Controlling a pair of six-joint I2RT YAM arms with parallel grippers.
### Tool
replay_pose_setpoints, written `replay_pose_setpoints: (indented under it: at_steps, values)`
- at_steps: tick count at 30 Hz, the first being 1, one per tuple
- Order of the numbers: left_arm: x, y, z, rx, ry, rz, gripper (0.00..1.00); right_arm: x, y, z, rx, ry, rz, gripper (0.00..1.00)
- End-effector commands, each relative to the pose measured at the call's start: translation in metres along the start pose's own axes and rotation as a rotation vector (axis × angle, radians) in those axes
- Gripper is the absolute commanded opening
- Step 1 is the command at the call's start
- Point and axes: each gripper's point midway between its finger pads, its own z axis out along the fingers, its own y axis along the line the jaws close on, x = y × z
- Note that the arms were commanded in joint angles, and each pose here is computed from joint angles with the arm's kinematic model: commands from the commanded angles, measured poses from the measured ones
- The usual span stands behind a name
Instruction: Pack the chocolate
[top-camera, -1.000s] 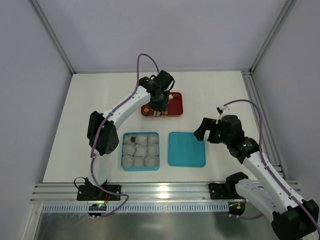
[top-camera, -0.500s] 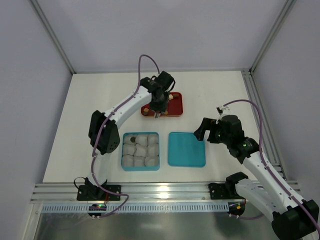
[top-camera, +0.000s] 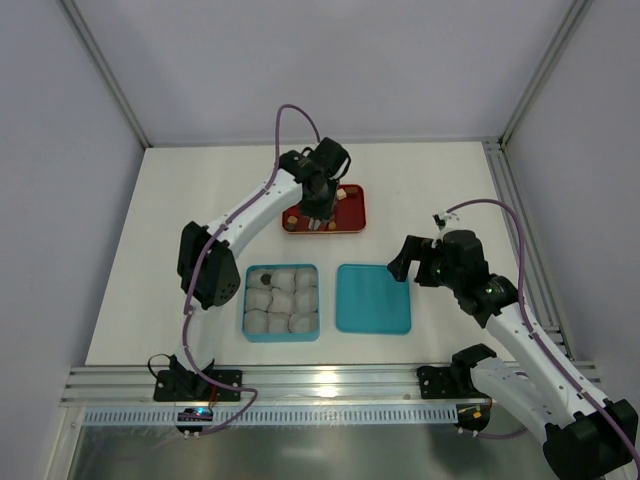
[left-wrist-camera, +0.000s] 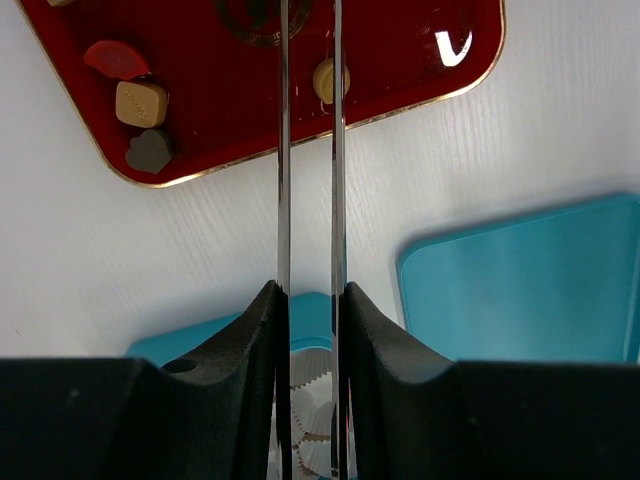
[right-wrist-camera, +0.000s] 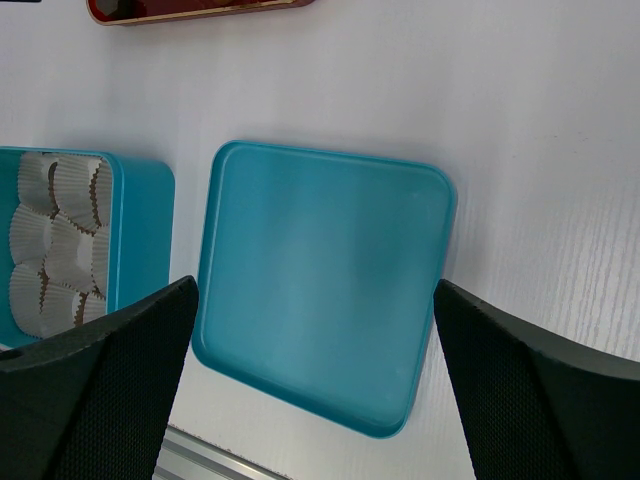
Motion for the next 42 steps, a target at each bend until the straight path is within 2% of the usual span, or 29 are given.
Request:
replay_pose_setpoints:
  at_steps: [1,26,32,37,42]
  values:
    - [-0.017,-0.001,-0.020,0.024,-0.050,0.000,0.24,-0.015,0.005,-0.005,-0.009,-0.048,-0.020,1.00]
    - [-0.012,-0.004,-0.080,0.090,-0.111,-0.014,0.22,-0.014,0.008,0.002,-0.021,-0.039,-0.017,1.00]
    - [0.006,-0.002,-0.097,0.112,-0.102,-0.026,0.22,-0.014,0.007,0.006,-0.018,-0.028,-0.013,1.00]
    - [0.019,0.005,-0.128,0.132,-0.127,-0.033,0.22,-0.014,0.007,0.010,-0.015,-0.020,-0.011,1.00]
    - [0.046,0.014,-0.144,0.129,-0.109,-0.036,0.22,-0.014,0.008,0.014,-0.017,-0.013,-0.006,1.00]
